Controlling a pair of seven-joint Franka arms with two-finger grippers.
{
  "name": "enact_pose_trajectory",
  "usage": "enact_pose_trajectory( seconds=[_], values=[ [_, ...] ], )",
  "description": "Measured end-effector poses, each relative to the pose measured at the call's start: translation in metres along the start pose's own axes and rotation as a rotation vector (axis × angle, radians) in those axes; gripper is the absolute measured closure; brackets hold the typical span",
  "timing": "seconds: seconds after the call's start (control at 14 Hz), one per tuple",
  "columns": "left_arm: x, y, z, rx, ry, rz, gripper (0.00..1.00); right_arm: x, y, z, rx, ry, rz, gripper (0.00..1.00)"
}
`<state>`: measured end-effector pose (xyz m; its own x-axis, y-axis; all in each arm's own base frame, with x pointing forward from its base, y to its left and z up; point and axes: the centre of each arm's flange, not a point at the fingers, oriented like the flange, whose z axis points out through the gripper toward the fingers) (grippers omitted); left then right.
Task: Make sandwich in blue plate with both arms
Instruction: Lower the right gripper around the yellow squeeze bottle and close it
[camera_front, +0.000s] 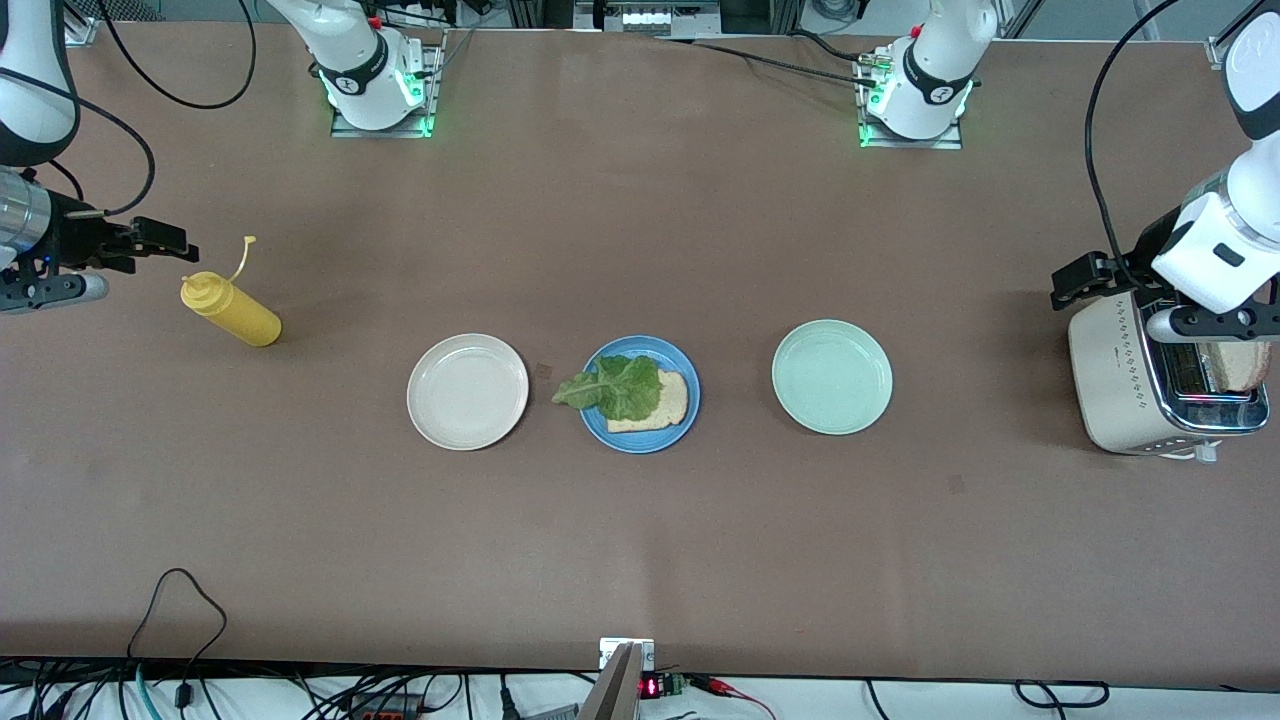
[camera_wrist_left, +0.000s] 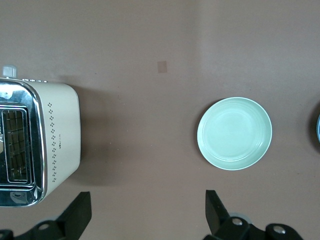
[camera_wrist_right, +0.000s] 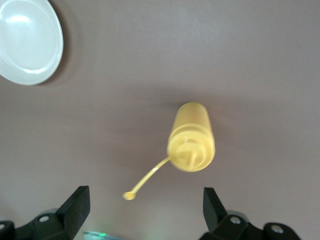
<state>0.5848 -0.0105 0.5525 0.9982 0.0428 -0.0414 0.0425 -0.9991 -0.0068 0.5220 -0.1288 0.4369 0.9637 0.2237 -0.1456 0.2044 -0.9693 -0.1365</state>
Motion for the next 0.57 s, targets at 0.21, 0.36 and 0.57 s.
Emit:
enact_pose_trajectory(
  seconds=[0.21, 0.36, 0.57],
  values=[
    [-0.002, -0.002, -0.007, 0.001, -0.011, -0.004, 0.0, -0.021, 0.041, 0.018, -0.013, 0.04, -0.153, 0.0],
    [-0.006, -0.004, -0.014, 0.003, -0.031, -0.007, 0.0, -0.036, 0.063, 0.024, -0.014, 0.049, -0.253, 0.0],
    [-0.008, -0.006, -0.016, 0.003, -0.04, -0.01, 0.0, -0.054, 0.088, 0.026, -0.014, 0.062, -0.405, 0.0]
  ],
)
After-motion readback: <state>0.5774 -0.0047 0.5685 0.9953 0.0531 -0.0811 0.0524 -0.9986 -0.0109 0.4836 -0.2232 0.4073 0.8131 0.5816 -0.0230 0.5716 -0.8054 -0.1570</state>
